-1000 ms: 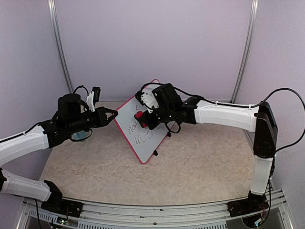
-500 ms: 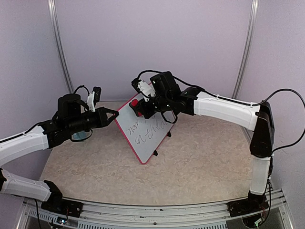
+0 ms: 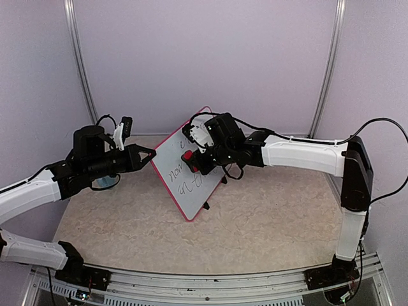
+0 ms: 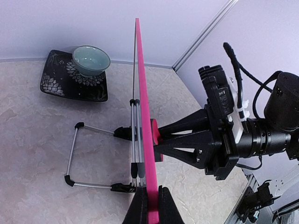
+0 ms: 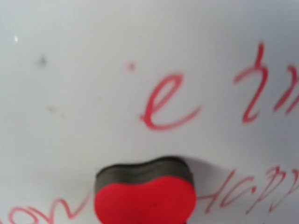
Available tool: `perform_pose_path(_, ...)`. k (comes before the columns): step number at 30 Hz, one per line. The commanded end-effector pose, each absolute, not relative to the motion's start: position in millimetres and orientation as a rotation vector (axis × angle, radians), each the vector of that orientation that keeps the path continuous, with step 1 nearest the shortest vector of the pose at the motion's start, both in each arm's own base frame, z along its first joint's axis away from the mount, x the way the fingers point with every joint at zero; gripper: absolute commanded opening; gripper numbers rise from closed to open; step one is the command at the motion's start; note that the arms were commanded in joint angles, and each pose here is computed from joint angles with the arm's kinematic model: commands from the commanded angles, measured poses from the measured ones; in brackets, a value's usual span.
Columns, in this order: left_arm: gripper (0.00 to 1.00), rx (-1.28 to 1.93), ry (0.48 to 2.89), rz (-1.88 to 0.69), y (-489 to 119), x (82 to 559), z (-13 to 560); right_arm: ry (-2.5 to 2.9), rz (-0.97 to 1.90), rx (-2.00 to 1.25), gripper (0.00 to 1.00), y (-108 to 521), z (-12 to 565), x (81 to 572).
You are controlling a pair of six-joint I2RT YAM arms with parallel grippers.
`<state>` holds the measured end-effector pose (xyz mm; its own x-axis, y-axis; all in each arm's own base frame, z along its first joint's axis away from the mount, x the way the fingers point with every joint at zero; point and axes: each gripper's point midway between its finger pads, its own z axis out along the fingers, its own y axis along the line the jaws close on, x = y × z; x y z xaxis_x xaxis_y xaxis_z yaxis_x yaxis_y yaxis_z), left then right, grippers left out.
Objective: Erase the whiteboard
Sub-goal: Erase the whiteboard at the center of the board.
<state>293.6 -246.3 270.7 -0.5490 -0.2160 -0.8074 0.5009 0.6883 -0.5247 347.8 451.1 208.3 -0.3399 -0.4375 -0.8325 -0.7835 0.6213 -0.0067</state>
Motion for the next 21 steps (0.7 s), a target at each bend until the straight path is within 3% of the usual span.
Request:
perform_pose_path(1, 0.00, 0.290, 1.868, -1.044, -257, 278, 298, 1.974, 0.525, -0.941, 0.00, 447, 219, 346)
perform_pose_path(13, 0.00, 0.286, 1.882, -1.039, -255, 273, 296, 1.860, 0.533, -0.914, 0.00, 473, 278, 369)
perform_pose_path(21, 0.00, 0.287, 1.886, -1.024, -253, 274, 296, 1.941, 0.528, -0.957, 0.00, 466, 233, 360)
